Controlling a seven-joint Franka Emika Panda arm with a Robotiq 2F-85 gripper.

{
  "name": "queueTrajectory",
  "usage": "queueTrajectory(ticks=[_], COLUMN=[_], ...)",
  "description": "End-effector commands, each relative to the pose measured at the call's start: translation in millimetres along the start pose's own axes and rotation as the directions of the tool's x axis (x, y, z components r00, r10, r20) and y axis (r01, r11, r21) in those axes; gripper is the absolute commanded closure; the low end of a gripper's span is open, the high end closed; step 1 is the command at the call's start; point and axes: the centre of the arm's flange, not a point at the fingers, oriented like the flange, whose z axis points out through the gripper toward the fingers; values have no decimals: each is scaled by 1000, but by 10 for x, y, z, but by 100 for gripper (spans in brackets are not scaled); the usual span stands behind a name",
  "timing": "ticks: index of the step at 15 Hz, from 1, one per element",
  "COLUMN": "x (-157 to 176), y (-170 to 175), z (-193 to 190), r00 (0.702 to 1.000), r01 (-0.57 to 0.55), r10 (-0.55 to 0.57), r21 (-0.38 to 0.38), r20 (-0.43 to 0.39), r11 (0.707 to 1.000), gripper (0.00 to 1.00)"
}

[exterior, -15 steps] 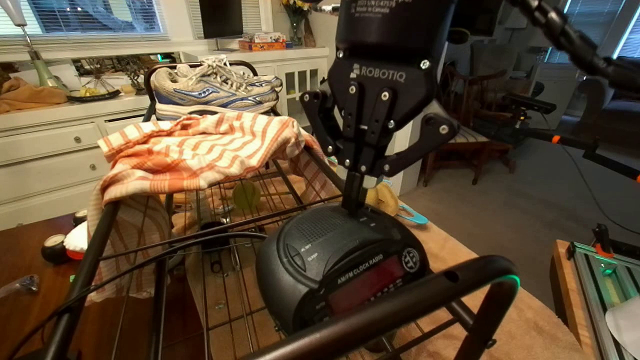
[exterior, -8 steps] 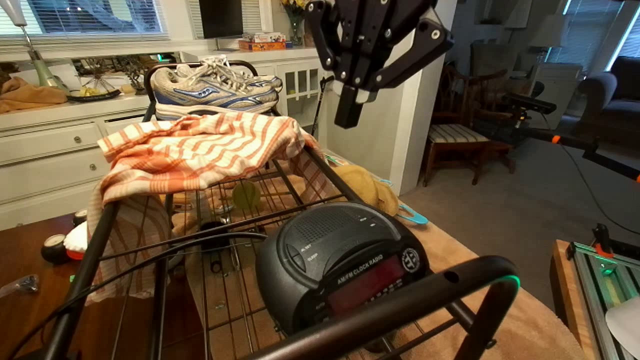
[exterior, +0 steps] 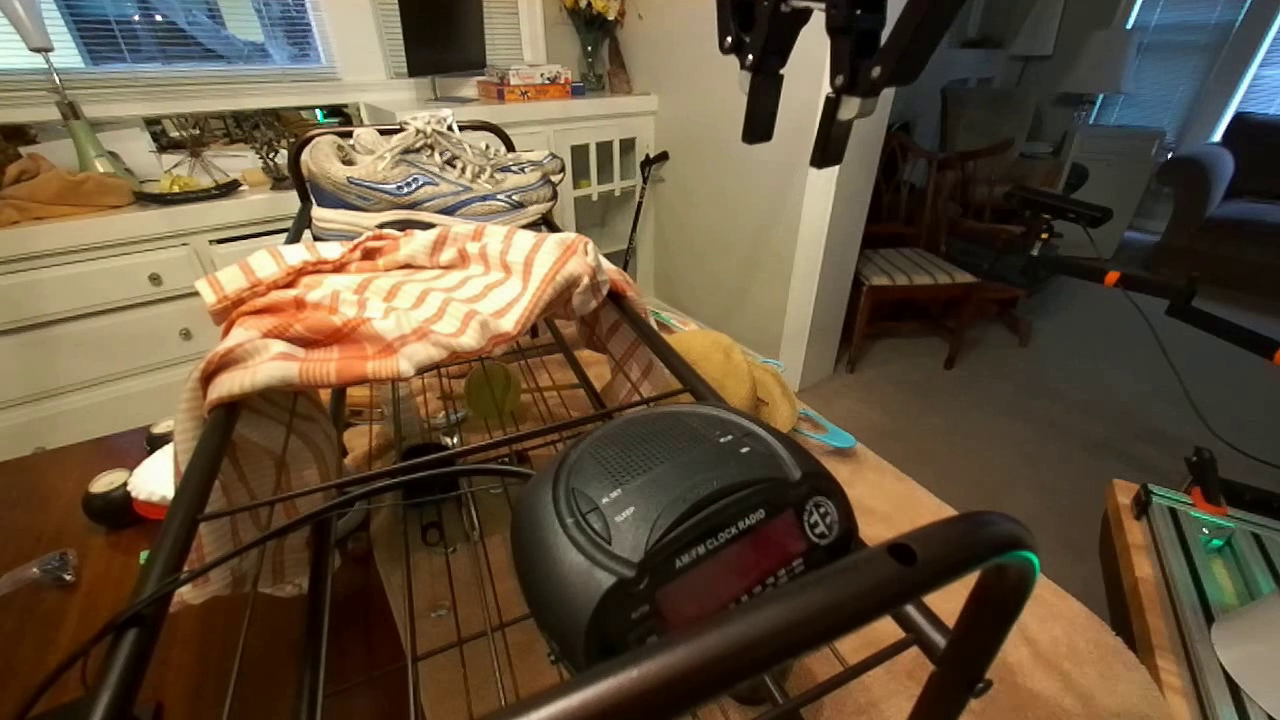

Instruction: Press a button on the cooker

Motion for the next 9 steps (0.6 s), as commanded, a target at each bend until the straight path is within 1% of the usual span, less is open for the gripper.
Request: queueTrajectory(ticks=[1,2,3,5,6,9], x=[-290,-359,-415,-501,-455,-473], y=[188,245,279,315,355,370], z=[18,28,48,52,63,66], r00=[980,967,952,913,947,944], r01=[-193,-249,-303,-406,-321,-329], r10=[192,247,301,404,320,329], r21=[6,17,29,41,17,17], r20=[57,58,54,48,36,36], r11=[981,968,953,913,947,944], gripper=[16,7,1,0,0,0])
